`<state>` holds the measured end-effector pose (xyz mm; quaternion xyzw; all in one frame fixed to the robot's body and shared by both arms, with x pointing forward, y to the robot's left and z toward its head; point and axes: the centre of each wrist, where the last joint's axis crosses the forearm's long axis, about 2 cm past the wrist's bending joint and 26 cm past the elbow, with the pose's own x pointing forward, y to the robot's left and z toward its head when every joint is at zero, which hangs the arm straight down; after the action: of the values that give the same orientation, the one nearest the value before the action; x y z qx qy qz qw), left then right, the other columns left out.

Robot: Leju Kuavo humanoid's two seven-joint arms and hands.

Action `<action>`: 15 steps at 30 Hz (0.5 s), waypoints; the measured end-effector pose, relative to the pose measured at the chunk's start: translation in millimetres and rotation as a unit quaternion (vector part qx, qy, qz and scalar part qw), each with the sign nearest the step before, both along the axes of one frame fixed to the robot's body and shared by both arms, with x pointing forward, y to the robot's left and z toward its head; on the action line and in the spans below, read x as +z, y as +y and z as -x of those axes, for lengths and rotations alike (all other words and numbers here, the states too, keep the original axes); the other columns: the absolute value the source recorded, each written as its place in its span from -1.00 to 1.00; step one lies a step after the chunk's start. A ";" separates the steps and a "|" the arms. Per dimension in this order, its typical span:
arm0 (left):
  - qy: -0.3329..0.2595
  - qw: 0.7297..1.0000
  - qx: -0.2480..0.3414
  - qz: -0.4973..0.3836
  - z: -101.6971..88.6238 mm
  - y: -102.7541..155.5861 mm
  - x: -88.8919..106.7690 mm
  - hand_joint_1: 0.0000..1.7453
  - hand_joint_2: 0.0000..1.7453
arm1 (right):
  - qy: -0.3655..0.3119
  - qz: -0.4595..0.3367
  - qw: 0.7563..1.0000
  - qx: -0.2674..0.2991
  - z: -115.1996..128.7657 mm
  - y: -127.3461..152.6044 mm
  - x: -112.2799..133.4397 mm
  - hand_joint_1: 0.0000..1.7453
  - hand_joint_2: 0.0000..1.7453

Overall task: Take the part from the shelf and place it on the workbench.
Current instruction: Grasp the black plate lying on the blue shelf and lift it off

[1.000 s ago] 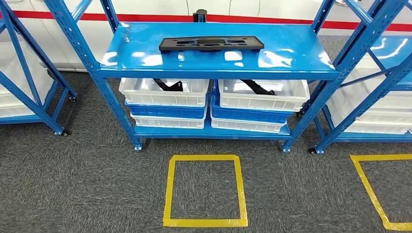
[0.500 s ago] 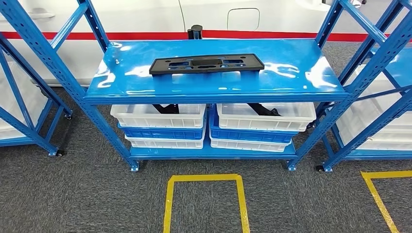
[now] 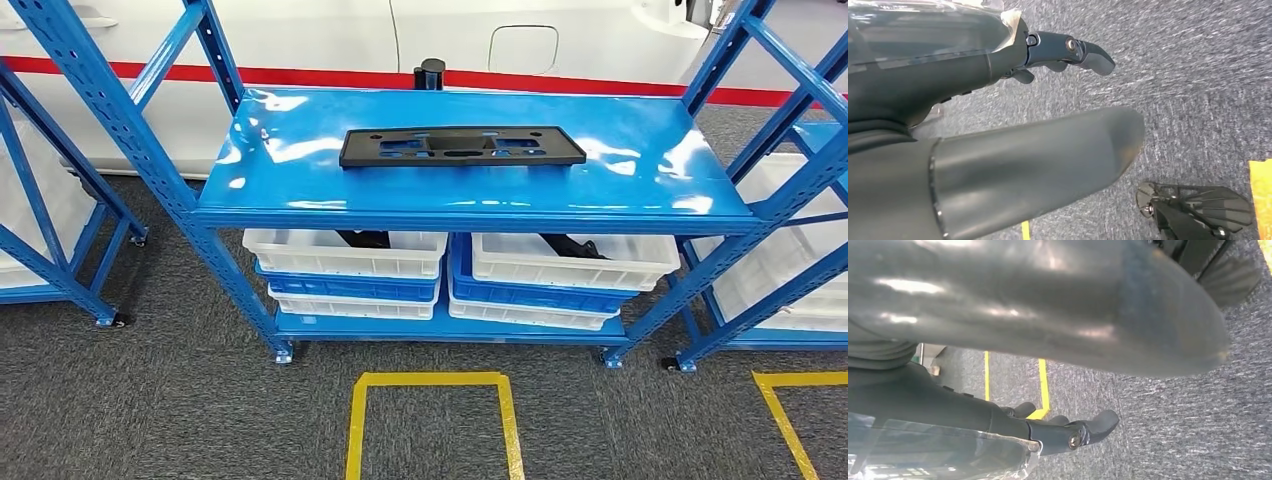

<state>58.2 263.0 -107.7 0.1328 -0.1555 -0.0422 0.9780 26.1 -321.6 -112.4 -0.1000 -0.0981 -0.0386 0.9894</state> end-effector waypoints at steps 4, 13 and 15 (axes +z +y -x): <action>0.004 1.000 0.004 0.000 2.5 0.1 -0.4 -1.00 -1.00 | 0.002 0.000 1.000 0.000 2.0 0.0 -0.2 -1.00 -1.00; -0.001 1.000 0.004 -0.006 -2.0 2.1 0.2 -1.00 -1.00 | -0.003 -0.001 1.000 0.003 -1.0 1.0 0.0 -1.00 -1.00; 0.000 1.000 0.004 -0.007 -0.1 2.3 0.0 -1.00 -1.00 | -0.003 -0.001 1.000 0.003 -1.2 1.0 0.0 -1.00 -1.00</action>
<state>58.3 265.3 -107.8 0.1405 -0.1544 -0.0395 0.9772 27.3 -320.6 -112.3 -0.0988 -0.1009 -0.0363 0.9893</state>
